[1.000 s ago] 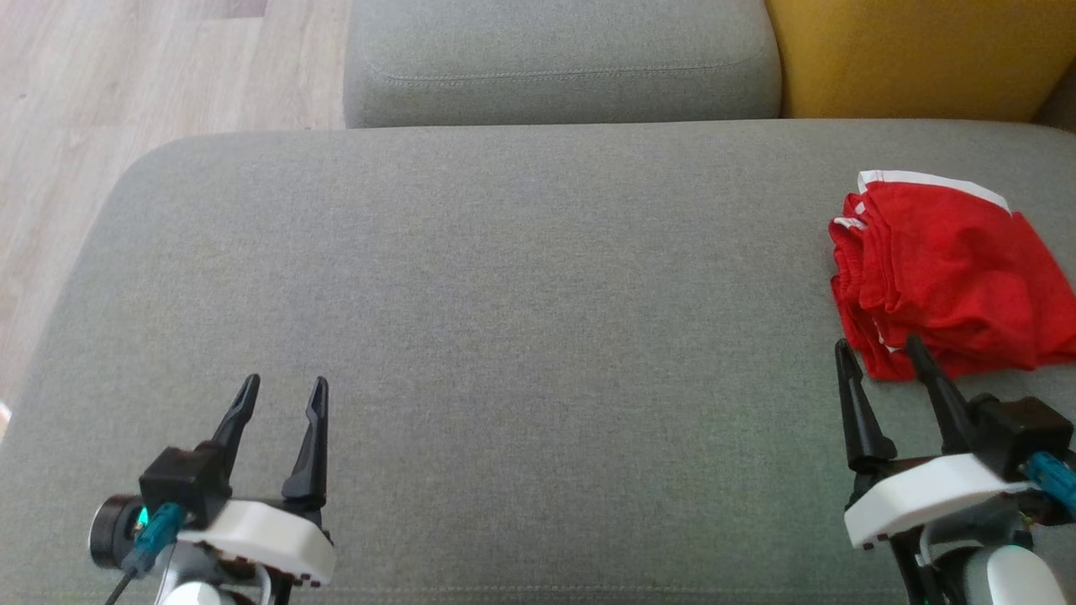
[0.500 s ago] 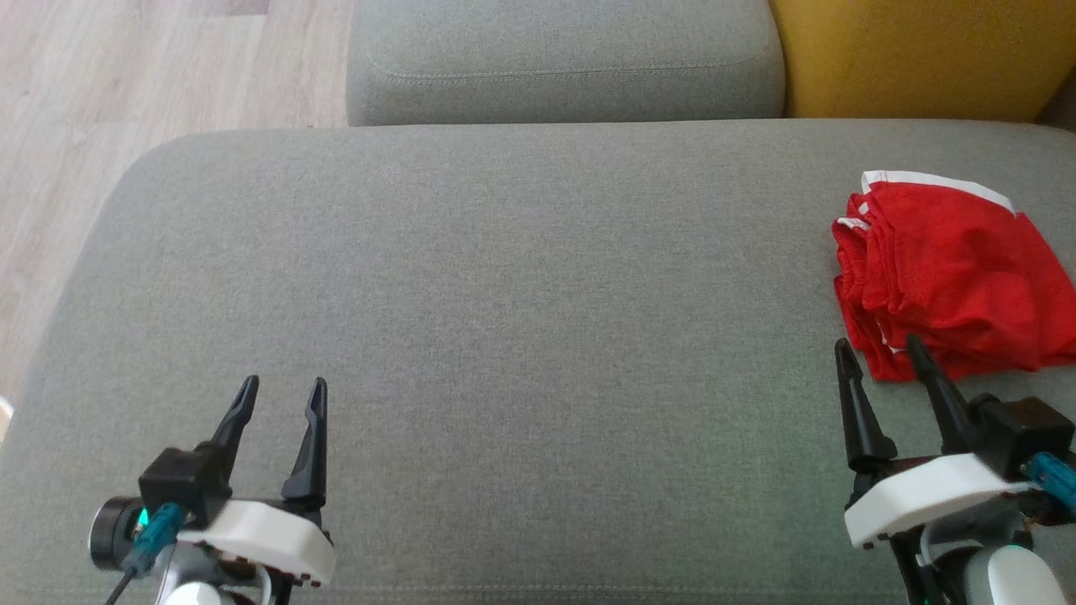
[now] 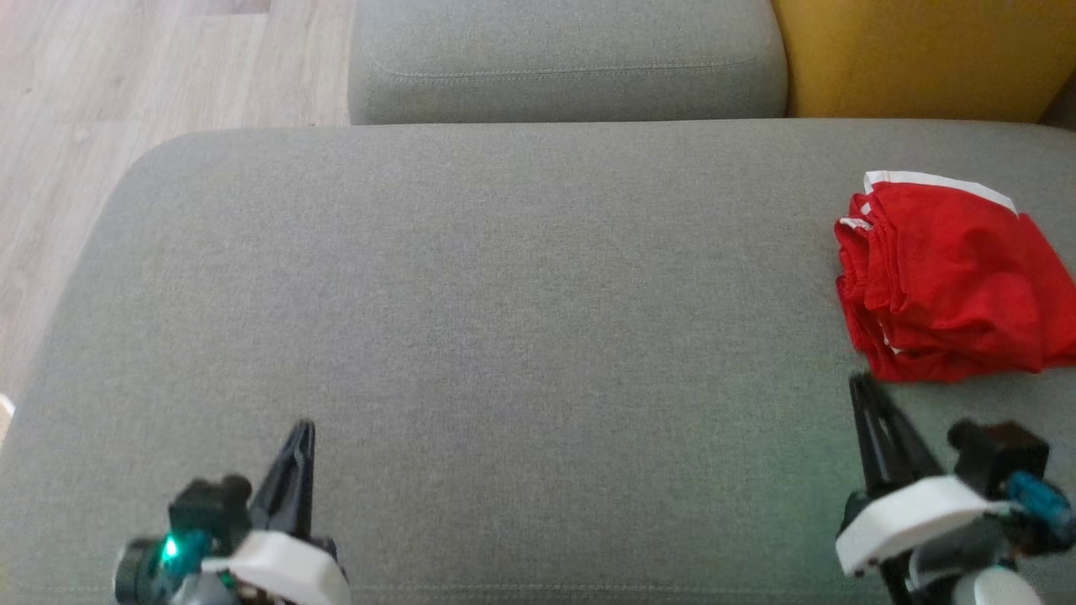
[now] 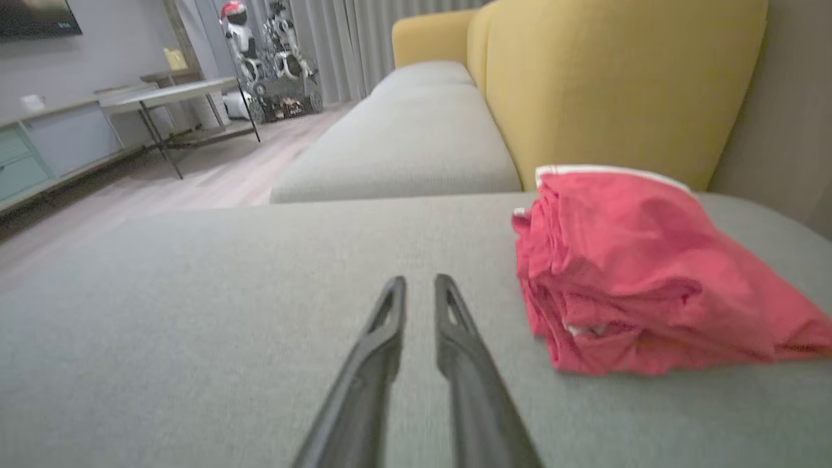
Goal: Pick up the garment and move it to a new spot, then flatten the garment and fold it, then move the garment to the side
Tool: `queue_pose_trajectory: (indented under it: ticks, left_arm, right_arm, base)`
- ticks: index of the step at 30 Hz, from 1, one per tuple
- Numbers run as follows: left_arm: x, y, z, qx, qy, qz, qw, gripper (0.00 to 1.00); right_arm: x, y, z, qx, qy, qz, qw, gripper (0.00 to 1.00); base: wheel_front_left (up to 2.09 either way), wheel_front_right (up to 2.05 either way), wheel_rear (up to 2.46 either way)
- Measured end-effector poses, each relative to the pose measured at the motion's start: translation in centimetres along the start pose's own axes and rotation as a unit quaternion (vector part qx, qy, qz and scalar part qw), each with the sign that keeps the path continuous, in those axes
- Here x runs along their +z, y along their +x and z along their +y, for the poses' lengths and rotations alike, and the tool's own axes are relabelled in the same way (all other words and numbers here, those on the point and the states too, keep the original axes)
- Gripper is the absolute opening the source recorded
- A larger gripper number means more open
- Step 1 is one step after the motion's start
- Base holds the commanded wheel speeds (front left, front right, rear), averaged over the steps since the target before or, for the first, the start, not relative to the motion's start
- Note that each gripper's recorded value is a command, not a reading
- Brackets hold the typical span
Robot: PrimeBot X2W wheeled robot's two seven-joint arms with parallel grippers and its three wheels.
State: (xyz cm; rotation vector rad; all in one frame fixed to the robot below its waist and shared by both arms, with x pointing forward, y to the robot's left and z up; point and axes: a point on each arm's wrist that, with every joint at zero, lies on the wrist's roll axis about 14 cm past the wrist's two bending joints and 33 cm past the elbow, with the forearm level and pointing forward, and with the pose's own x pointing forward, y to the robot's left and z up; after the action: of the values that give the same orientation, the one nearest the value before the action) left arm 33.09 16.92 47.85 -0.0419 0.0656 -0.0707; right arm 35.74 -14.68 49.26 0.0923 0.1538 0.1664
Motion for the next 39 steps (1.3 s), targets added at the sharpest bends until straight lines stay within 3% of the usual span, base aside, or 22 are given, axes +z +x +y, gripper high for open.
queue_pose_trajectory:
  ticks: [3, 21, 39]
  left_arm:
    - [-1.7, -0.8, -0.1, 0.005, -0.018, 0.027, 0.999, 0.0]
    - [-2.2, -0.3, 0.6, 0.023, -0.123, 0.047, 0.991, 0.0]
    - [-2.6, 0.3, 1.0, 0.038, -0.236, 0.059, 0.969, 0.0]
  right_arm:
    - [-1.5, -0.6, -0.1, -0.003, 0.016, 0.021, 1.0, 0.0]
    - [-1.9, -0.6, -0.5, -0.007, 0.125, 0.018, 0.992, 0.0]
    - [-1.5, -0.2, -1.3, -0.015, 0.237, 0.001, 0.972, 0.0]
  base:
    - [0.0, 0.0, 0.0]
    - [0.0, 0.0, 0.0]
    - [0.0, 0.0, 0.0]
